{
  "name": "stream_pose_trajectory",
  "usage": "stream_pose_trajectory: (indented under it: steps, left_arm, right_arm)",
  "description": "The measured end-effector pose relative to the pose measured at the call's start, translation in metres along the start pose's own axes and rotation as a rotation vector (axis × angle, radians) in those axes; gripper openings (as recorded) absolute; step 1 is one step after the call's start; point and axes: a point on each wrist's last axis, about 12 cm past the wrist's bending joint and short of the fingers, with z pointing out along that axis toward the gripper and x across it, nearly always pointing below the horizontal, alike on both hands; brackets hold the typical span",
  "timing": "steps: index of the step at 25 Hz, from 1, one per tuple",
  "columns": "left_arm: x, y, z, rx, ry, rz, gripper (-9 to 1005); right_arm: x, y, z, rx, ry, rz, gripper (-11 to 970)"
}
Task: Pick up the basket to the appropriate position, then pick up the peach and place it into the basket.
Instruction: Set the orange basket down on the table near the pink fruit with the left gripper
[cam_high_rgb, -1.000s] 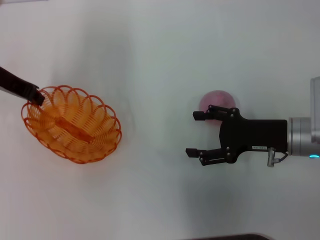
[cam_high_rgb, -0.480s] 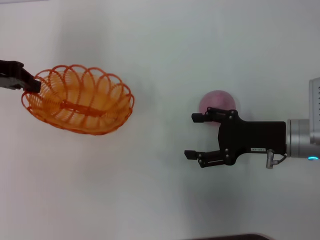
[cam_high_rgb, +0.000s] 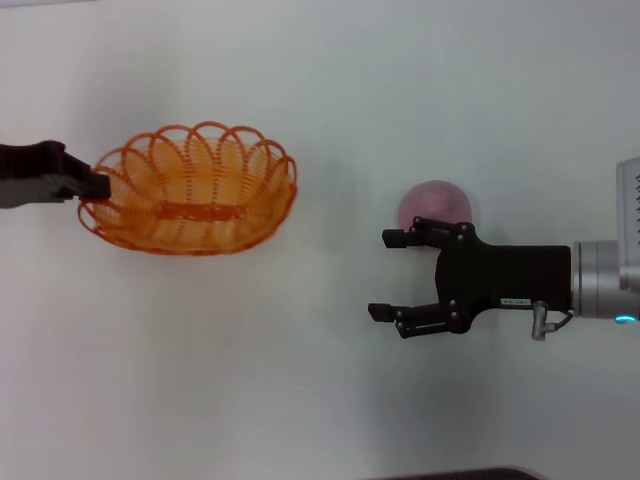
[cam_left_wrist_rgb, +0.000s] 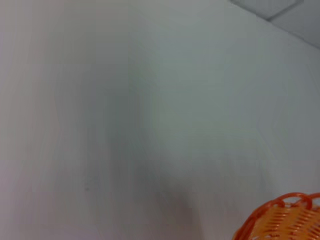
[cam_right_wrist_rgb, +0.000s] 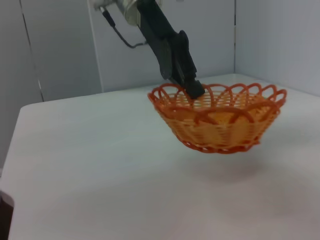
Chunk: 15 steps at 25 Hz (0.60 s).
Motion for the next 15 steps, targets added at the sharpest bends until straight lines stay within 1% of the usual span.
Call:
stream_pose_trajectory:
  steps: [6,8,9,15]
  left_arm:
    - [0.014,-0.002,0.013,0.002,-0.046,-0.016,63]
    - [0.015,-0.002,0.015,0.006,-0.053,-0.02,64]
    - [0.019,0.0,0.017,0.008,-0.089,-0.034,64]
    - [0.021,0.008,0.019,-0.016,-0.133,-0.049,64]
  right_arm:
    - [0.0,0.001,0.001,-0.01,0.003,-0.004,944]
    - [-0.001,0.001,0.002,-0.011,0.003,-0.004,944]
    - [0.0,0.001,0.002,-0.011,0.002,-0.003,944]
    - [0.001,0.003,0.003,-0.013,0.002,-0.005,944]
